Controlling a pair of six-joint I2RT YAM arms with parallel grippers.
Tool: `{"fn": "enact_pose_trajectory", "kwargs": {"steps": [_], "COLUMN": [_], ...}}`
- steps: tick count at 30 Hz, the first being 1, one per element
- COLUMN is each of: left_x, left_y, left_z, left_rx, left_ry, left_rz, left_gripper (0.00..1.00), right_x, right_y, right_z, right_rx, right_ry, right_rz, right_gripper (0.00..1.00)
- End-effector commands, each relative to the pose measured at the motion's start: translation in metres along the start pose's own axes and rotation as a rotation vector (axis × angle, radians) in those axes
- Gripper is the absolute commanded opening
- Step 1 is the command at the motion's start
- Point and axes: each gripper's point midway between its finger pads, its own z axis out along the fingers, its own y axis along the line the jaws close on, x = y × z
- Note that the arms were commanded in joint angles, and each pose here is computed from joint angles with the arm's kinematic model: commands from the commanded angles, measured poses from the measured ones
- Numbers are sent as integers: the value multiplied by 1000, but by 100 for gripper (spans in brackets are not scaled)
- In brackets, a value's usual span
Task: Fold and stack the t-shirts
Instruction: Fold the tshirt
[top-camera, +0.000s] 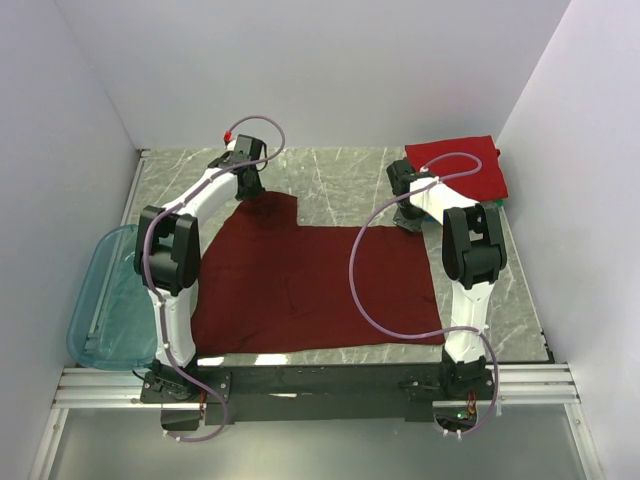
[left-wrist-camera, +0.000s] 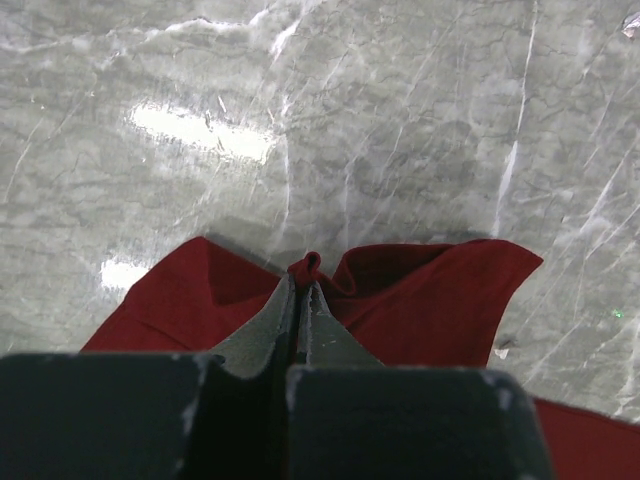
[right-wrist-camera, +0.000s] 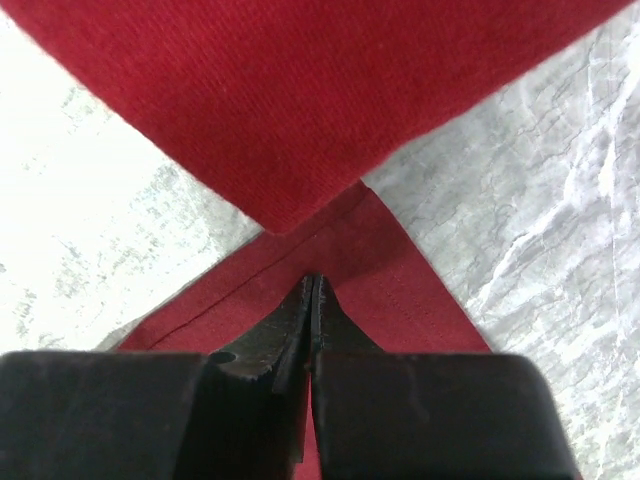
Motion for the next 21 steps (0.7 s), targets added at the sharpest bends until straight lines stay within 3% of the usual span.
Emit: {"fn": "enact_pose_trajectory", "kwargs": {"steps": [1, 10, 12, 21], "left_x": [-25, -28, -29, -31], "left_y": [-7, -5, -6, -7], "left_z": [-27, -40, -41, -44], "left_rx": [41, 56, 60, 66], "left_ry": [-79, -98, -101, -112], "left_rz": [-47, -65, -70, -77], "left_gripper": [0, 0, 0, 0], "right_x": [-9, -30, -35, -25], "right_y": [1, 17, 22, 13], "right_z": [-6, -14, -15, -2], "right_rx": [-22, -56, -63, 33], "right_ry": [-30, -59, -61, -21], "right_rz": [20, 92, 110, 113], "right_gripper": [4, 26, 38, 45]}}
